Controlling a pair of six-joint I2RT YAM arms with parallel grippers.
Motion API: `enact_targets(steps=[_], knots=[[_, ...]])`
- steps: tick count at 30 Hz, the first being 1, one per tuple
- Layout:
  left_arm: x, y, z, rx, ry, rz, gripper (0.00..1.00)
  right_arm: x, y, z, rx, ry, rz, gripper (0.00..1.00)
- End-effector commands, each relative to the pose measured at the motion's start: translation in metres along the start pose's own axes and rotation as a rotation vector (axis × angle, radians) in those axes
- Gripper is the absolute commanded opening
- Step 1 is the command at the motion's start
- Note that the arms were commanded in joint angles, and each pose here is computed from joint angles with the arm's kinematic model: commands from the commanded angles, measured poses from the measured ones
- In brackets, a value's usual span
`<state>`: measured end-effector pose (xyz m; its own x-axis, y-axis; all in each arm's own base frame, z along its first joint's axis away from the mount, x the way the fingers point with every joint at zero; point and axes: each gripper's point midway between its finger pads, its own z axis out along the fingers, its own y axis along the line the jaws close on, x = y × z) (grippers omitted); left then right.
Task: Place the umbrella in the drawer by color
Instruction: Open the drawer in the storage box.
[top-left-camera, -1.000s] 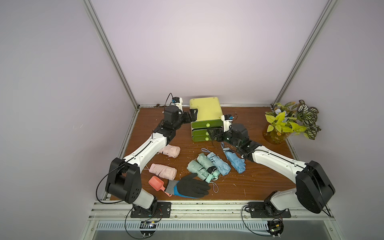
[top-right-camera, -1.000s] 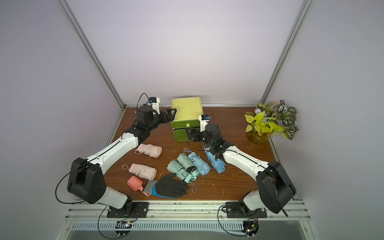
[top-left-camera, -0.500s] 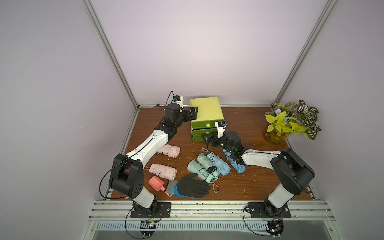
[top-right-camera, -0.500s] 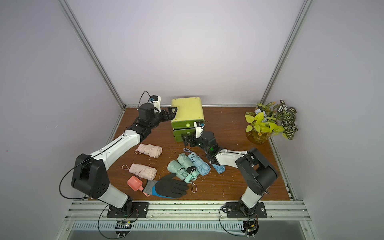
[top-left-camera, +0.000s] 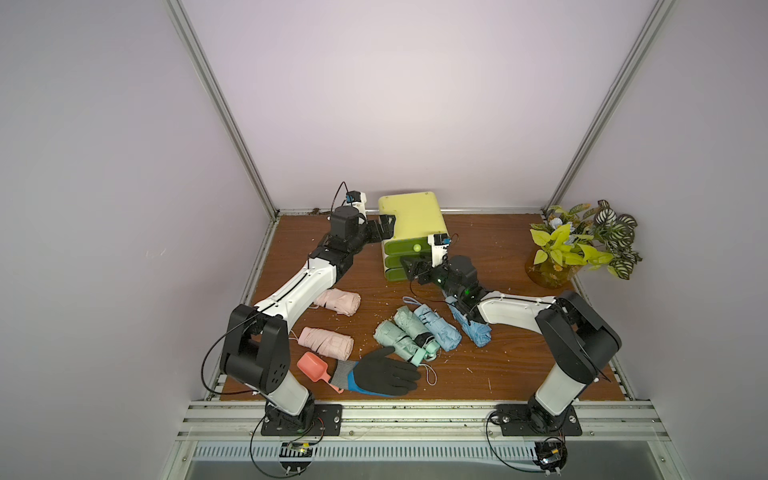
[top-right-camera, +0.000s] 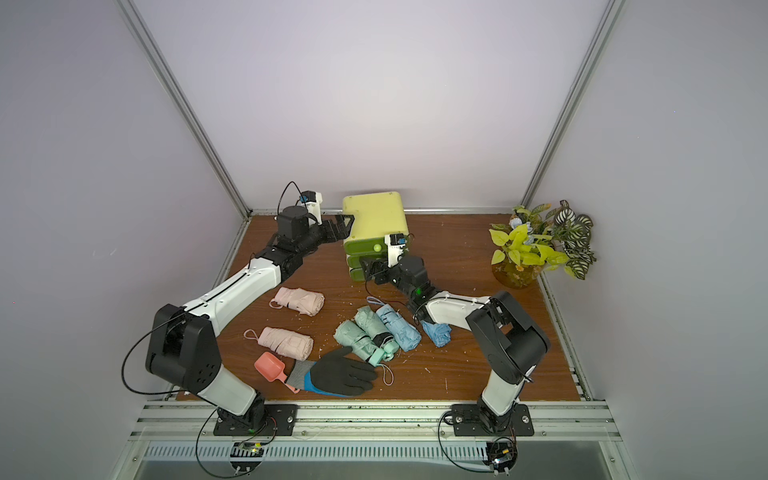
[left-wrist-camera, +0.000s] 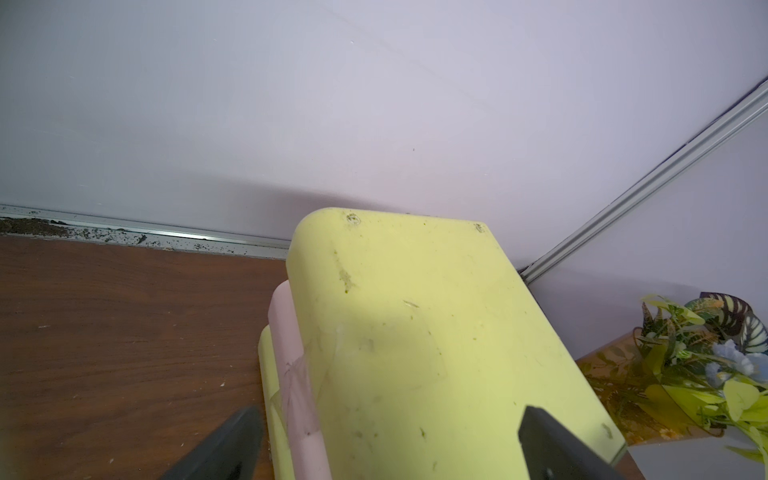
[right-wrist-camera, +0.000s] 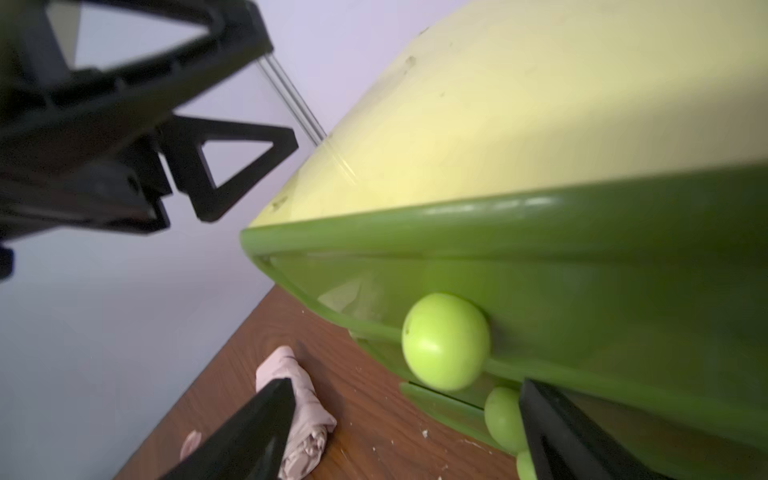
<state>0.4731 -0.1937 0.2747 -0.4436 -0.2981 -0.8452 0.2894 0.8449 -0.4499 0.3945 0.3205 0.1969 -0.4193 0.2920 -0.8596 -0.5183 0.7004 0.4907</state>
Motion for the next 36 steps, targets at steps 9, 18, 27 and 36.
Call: enact_targets(steps=[9, 18, 27, 36], knots=[[-0.011, 0.008, 0.019, -0.026, -0.008, 0.001, 1.0, -0.046, 0.008, 0.0, 0.037, -0.093, 0.134, 0.67], [0.003, 0.019, 0.031, -0.066, 0.032, 0.004, 1.0, -0.053, 0.006, 0.005, 0.093, -0.06, 0.218, 0.65], [0.006, 0.022, 0.035, -0.071, 0.039, 0.001, 1.0, -0.056, 0.008, -0.007, 0.09, -0.066, 0.258, 0.68], [0.008, 0.023, 0.037, -0.071, 0.04, -0.009, 1.0, -0.061, 0.014, 0.004, 0.068, -0.06, 0.271, 0.68]])
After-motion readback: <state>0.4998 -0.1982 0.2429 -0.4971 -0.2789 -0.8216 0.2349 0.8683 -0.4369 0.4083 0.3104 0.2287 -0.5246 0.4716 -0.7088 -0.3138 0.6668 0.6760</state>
